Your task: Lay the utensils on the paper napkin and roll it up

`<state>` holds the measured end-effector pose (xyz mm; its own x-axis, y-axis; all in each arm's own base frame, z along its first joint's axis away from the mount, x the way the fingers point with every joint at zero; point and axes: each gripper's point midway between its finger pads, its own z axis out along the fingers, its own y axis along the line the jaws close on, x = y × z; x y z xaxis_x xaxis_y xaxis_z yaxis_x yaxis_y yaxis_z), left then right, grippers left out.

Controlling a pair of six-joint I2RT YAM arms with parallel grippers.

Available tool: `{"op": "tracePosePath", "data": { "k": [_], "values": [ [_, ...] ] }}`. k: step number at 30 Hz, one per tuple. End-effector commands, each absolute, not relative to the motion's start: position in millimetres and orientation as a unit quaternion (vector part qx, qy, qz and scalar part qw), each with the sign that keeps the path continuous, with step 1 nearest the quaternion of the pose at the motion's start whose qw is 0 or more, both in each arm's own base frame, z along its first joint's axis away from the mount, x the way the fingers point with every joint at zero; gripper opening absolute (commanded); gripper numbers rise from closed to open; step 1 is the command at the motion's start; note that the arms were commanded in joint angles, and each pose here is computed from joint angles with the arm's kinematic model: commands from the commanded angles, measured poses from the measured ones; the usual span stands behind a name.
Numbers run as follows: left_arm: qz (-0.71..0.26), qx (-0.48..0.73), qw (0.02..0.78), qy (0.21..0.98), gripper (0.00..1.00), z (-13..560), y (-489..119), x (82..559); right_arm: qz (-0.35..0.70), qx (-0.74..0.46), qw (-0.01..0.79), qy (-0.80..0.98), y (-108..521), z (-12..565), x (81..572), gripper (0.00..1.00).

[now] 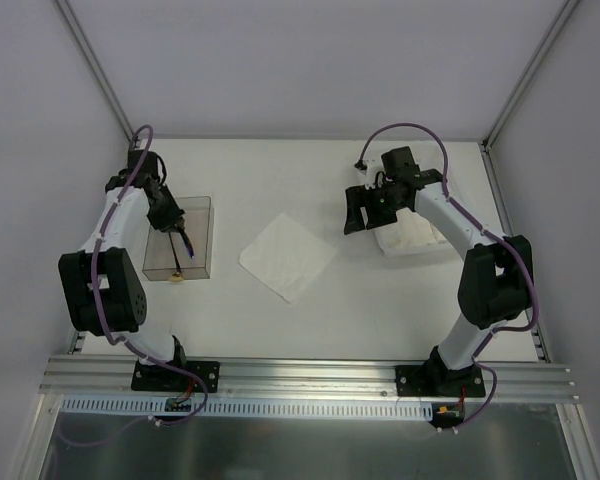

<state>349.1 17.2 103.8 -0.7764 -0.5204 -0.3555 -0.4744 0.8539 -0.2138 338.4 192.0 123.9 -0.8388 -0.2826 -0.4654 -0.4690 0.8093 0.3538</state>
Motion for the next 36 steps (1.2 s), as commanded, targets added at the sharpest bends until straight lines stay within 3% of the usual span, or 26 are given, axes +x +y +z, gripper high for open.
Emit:
{"op": "tracePosePath", "data": {
  "k": [1, 10, 20, 28, 36],
  "values": [
    [-0.071, -0.256, 0.255, 0.93, 0.0, 158.6, 9.7, 352.3, 0.236, -0.195, 0.215, 0.927, 185.8, 141.4, 341.1, 0.77],
    [-0.108, -0.146, 0.248, 0.952, 0.0, 194.5, -85.4, 365.8, 0.235, -0.165, 0.205, 0.936, 158.5, 137.0, 331.5, 0.77],
    [-0.117, -0.066, 0.158, 0.978, 0.0, 133.8, -198.1, 355.8, 0.252, -0.156, 0.212, 0.931, 141.1, 140.1, 322.0, 0.77],
    [-0.114, -0.048, 0.139, 0.983, 0.0, 111.1, -230.6, 352.3, 0.325, -0.182, 0.227, 0.9, 177.0, 168.4, 307.5, 0.78],
    [-0.093, -0.062, 0.124, 0.986, 0.0, 86.3, -243.8, 345.4, 0.288, -0.164, 0.261, 0.907, 175.8, 173.0, 312.7, 0.79]
  ]
}}
